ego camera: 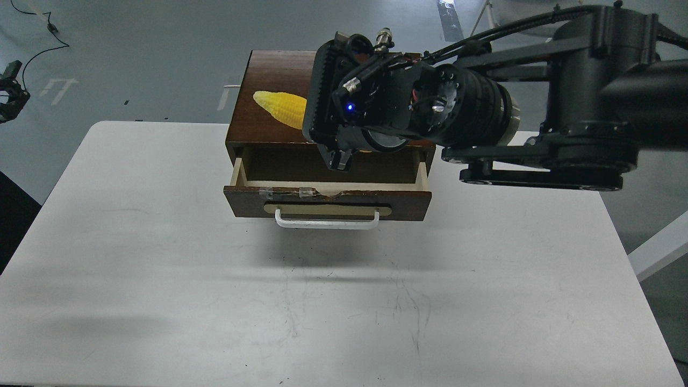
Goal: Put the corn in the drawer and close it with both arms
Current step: 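Lift the corn cob with the right gripper and carry it over the open drawer, then lower the corn into the drawer and open the right gripper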
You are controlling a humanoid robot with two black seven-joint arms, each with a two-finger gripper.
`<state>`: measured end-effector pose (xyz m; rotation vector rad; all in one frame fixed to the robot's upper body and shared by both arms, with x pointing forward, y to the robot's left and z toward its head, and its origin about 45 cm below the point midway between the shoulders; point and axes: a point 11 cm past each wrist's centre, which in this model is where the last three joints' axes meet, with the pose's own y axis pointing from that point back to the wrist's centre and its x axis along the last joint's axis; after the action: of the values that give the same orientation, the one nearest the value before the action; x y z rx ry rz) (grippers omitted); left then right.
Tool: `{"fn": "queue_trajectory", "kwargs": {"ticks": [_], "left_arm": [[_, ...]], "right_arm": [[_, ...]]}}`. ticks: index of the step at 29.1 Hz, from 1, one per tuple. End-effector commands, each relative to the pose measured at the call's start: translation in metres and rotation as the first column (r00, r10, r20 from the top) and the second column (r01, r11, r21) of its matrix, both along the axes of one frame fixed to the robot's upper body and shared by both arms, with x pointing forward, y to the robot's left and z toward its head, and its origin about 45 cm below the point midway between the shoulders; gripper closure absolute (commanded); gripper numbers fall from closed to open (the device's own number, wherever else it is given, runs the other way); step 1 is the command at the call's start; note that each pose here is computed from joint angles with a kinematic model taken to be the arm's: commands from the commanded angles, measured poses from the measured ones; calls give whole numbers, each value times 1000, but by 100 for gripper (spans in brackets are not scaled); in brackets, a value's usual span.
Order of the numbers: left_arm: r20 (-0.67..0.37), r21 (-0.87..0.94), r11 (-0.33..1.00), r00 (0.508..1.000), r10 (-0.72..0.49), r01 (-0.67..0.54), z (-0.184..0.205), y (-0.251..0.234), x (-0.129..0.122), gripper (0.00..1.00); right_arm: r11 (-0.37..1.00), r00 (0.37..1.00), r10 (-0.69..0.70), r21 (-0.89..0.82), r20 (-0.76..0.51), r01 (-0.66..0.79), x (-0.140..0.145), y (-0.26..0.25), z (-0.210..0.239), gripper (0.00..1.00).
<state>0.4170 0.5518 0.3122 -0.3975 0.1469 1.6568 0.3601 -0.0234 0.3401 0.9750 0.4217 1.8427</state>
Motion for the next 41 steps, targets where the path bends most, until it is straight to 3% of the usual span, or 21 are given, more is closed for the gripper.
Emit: {"fn": "queue_trajectory", "kwargs": {"ticks": [1,6,10,11,13,21,32,37,41], "left_arm": [[-7,-2,1000,1000,1,-1,-3,0,-1,1],[-20,-4,1000,1000,3,-3,-10,1,-4,1],[-18,-4,1000,1000,5,-6,-11,1,-4,1],[-16,-3,1000,1000,8,-8,-11,2,-5,1],[-15,0,1000,1000,16,-16,-13,4,-8,1],[-12,-2,1000,1000,17,-17,-15,4,-8,1],[10,-4,1000,1000,28,-28,-9,7,-9,1],[22,13,999,999,33,-33,2,12,-10,3],[10,19,1000,1000,21,-22,-1,9,-9,8]], "right_arm": [[1000,1000,6,-14,5,-6,1,0,-7,100],[1000,999,13,-18,-30,-13,-1,-1,-12,96],[1000,998,8,-19,-56,-9,-4,-4,-22,81],[1000,998,7,-17,-63,-8,-5,-3,-24,69],[1000,998,7,-18,-69,-8,-5,-4,-27,56],[1000,998,6,-18,-68,-7,-5,-4,-26,21],[1000,999,-22,14,-46,23,6,-1,-12,15],[945,981,-181,265,-72,194,52,2,50,6],[819,933,-269,453,-238,352,75,-4,85,4]]}}
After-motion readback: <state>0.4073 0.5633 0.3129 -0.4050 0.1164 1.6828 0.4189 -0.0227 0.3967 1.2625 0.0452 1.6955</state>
